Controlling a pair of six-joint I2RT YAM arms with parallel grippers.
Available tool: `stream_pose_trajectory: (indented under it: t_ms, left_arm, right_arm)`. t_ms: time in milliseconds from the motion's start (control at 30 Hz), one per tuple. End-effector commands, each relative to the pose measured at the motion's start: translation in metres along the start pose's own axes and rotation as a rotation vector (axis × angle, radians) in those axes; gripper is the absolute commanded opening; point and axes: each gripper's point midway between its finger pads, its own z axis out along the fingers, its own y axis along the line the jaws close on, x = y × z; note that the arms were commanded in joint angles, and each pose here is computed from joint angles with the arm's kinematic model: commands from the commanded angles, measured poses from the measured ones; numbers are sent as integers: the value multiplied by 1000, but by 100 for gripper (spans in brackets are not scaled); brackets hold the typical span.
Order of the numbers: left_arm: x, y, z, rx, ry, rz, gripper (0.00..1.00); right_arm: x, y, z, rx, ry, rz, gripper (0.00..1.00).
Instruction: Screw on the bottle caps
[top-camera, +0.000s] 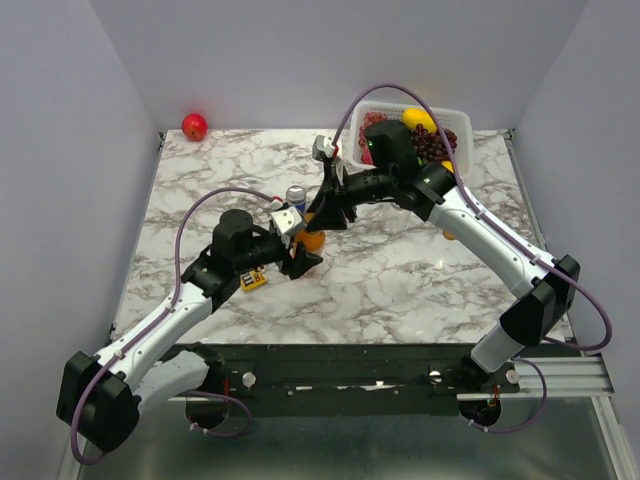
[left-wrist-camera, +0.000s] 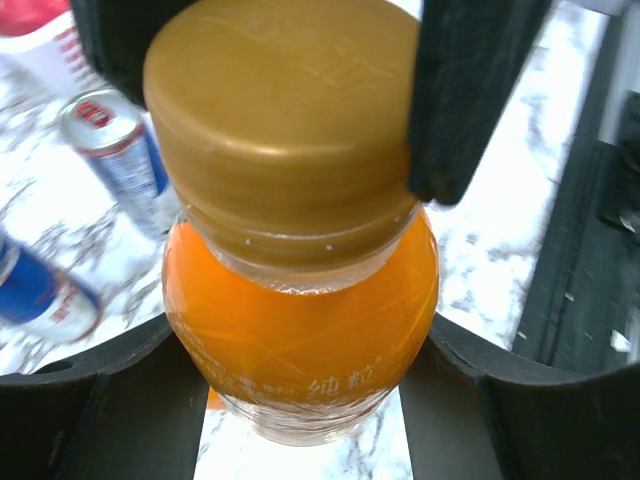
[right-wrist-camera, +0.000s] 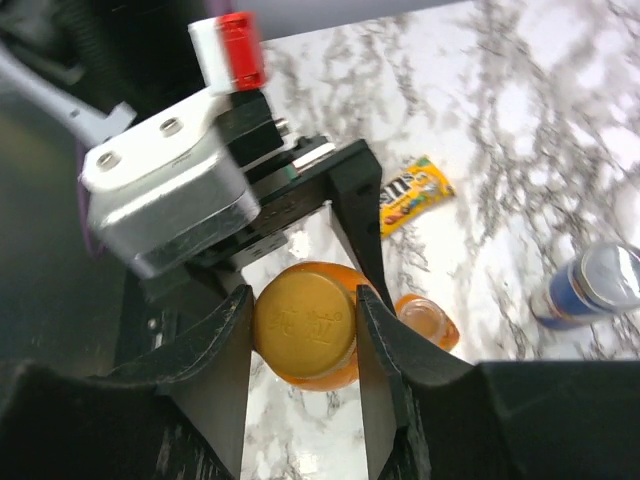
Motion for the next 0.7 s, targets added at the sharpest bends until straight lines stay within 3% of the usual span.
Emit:
stream_pose_trajectory:
  t_ms: [0,33,133,167,267,400,667]
  left_arm:
    - [-60,46,-3,-287,-147,-15,0]
    - [-60,47,-5,-300,-144,-20,0]
    - [-52,38,-3,-242,-107,13,0]
    - [-48,28,-3,-189,-97,13,0]
    - [-37,11,-10,-74,-83,94,0]
    - [-29,-23,-22,139,-102,161,0]
    - [-27,-37,-20,251,-83,143,0]
  right_arm:
    - [35,-19,17,191,94,212,27]
    - [35,-15,17,190,90,252,28]
    - [30,-4,17,147,69,268,50]
    - [18,1,8,135,41,229,61]
    - [-13,24,-17,-19,-71,91,73]
    - [-22,34,-35,-122,-122,-40,79]
    - [-27,53,-26,-296,-159,-107,79]
